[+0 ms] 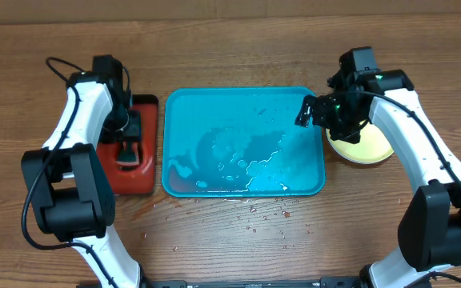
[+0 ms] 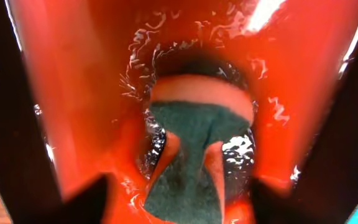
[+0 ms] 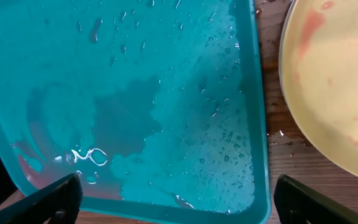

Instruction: Clean dirty plates on tray and stack at the side

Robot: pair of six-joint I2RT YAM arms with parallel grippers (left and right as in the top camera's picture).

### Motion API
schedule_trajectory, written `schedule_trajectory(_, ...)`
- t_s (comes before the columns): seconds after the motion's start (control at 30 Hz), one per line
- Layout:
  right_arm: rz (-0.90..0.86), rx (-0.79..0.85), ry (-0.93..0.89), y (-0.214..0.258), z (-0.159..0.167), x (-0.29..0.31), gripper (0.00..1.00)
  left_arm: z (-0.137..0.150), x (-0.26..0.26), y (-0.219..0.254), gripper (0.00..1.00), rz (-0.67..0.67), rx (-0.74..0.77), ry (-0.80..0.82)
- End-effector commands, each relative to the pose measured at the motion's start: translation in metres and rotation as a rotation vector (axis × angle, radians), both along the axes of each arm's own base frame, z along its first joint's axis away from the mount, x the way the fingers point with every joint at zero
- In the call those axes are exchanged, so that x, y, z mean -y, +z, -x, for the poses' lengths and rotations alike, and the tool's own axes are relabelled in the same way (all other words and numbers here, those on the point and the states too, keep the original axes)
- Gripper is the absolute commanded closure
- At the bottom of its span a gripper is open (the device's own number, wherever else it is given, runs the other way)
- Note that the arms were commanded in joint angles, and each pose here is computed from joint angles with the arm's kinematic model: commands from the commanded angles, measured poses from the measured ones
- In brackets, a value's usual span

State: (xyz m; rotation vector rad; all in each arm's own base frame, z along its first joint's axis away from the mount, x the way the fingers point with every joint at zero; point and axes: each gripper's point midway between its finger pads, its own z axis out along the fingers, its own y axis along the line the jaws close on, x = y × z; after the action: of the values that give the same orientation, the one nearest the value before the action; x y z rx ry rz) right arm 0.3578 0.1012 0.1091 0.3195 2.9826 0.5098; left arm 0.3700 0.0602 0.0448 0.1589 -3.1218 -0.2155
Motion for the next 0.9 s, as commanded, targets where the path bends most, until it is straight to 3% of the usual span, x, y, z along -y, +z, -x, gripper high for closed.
schedule_trajectory(0.0,0.016,0.029,0.007,0.006,-0.003,0.003,0.00,-0.007,-0.010,0.011,0.00,-0.056,0.029,0.012)
schedule_trajectory(0.17,0.015,0.048,0.015,0.023,-0.006,0.002,0.00,-0.019,-0.010,0.051,0.00,-0.056,0.062,0.038)
schedule_trajectory(0.3,0.018,0.127,0.069,0.066,-0.014,0.001,0.00,-0.037,0.002,0.126,0.01,-0.005,0.176,0.045)
schedule_trajectory(0.5,0.017,0.323,0.128,0.175,-0.019,0.001,0.00,-0.052,0.044,0.284,0.00,0.187,0.585,-0.032)
schedule_trajectory(0.6,0.007,0.447,0.124,0.234,-0.013,0.001,0.00,-0.047,0.052,0.348,0.00,0.209,0.778,-0.071)
schedule_trajectory(0.73,-0.069,0.652,0.147,0.311,0.002,-0.008,0.00,-0.035,0.052,0.393,0.00,0.195,0.916,-0.090)
schedule_trajectory(0.87,-0.118,0.796,0.171,0.357,0.017,-0.013,0.00,-0.029,0.053,0.402,0.00,0.192,0.942,-0.093)
